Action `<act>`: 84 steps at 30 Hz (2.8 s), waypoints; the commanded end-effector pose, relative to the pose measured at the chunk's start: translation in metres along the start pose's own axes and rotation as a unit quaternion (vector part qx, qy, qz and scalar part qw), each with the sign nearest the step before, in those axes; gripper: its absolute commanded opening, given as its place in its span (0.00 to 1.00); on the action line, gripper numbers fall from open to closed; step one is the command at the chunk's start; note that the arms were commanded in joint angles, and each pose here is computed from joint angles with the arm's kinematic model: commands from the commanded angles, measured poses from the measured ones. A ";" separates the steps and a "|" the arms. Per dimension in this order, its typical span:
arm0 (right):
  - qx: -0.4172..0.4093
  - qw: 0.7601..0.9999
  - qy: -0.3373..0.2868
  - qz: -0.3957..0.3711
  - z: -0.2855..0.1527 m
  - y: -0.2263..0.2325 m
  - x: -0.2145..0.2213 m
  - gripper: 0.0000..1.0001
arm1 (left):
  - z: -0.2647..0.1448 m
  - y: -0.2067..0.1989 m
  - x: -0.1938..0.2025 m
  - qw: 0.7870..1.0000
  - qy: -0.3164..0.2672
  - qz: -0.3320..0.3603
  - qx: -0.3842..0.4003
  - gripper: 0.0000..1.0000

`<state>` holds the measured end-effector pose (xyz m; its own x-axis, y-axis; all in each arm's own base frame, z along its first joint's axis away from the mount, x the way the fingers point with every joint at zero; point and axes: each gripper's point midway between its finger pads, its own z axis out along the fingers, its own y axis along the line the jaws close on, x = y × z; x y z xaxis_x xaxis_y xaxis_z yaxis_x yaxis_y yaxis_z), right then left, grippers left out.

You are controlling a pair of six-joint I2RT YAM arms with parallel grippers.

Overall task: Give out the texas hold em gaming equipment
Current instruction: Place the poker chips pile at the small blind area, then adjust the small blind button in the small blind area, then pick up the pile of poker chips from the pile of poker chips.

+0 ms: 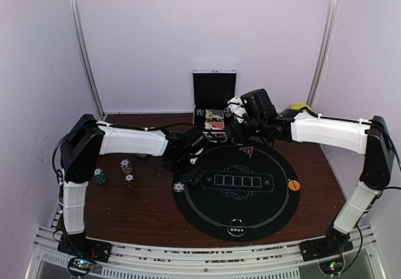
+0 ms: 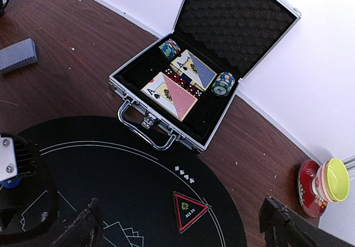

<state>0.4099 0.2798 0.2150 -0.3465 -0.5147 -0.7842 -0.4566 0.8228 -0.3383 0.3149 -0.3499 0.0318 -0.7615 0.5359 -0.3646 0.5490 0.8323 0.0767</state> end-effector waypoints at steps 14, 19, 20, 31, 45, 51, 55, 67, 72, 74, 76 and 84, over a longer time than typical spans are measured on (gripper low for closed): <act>-0.005 1.000 -0.014 0.010 -0.006 -0.001 -0.005 1.00 | 0.012 0.041 0.010 0.994 0.019 0.017 -0.107 0.92; -0.008 1.000 -0.013 0.010 -0.006 0.000 -0.004 1.00 | 0.012 0.046 0.009 0.993 0.017 0.013 -0.118 0.91; -0.008 1.000 -0.013 0.009 -0.006 0.000 -0.004 1.00 | 0.012 0.048 0.009 0.993 0.017 0.013 -0.120 0.91; -0.011 1.000 -0.012 0.008 -0.005 0.002 -0.003 1.00 | 0.012 0.061 0.012 0.989 0.024 0.006 -0.145 0.91; -0.011 1.000 -0.009 0.005 -0.003 0.003 -0.001 1.00 | -0.093 0.074 -0.041 0.986 -0.101 -0.041 -0.129 0.98; -0.011 1.000 -0.009 0.005 -0.003 0.003 -0.001 1.00 | -0.117 0.099 -0.002 0.986 -0.092 -0.064 -0.125 0.98; -0.014 1.000 -0.007 0.004 -0.002 0.004 0.001 1.00 | -0.123 0.119 0.023 0.987 -0.094 -0.104 -0.081 0.98; -0.013 1.000 -0.004 0.003 -0.001 0.004 0.002 1.00 | -0.108 0.177 0.061 0.984 -0.067 -0.162 -0.037 0.98; -0.013 1.000 -0.004 0.002 0.000 0.004 0.002 1.00 | -0.086 0.198 0.073 0.983 -0.045 -0.176 -0.031 0.96; -0.013 1.000 -0.003 0.002 0.000 0.005 0.003 1.00 | -0.079 0.207 0.077 0.982 -0.039 -0.183 -0.032 0.95; -0.014 1.000 -0.003 0.002 0.000 0.005 0.003 1.00 | -0.075 0.214 0.078 0.981 -0.038 -0.186 -0.029 0.94; -0.014 1.000 -0.001 0.000 0.001 0.006 0.004 1.00 | -0.055 0.228 0.077 0.979 -0.030 -0.200 -0.025 0.88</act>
<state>0.4065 0.2836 0.2091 -0.3464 -0.5190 -0.7815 -0.4846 0.8123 -0.3246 0.3476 -0.1104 0.0758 -0.9000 0.1634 -0.4040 0.1850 0.9826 -0.0146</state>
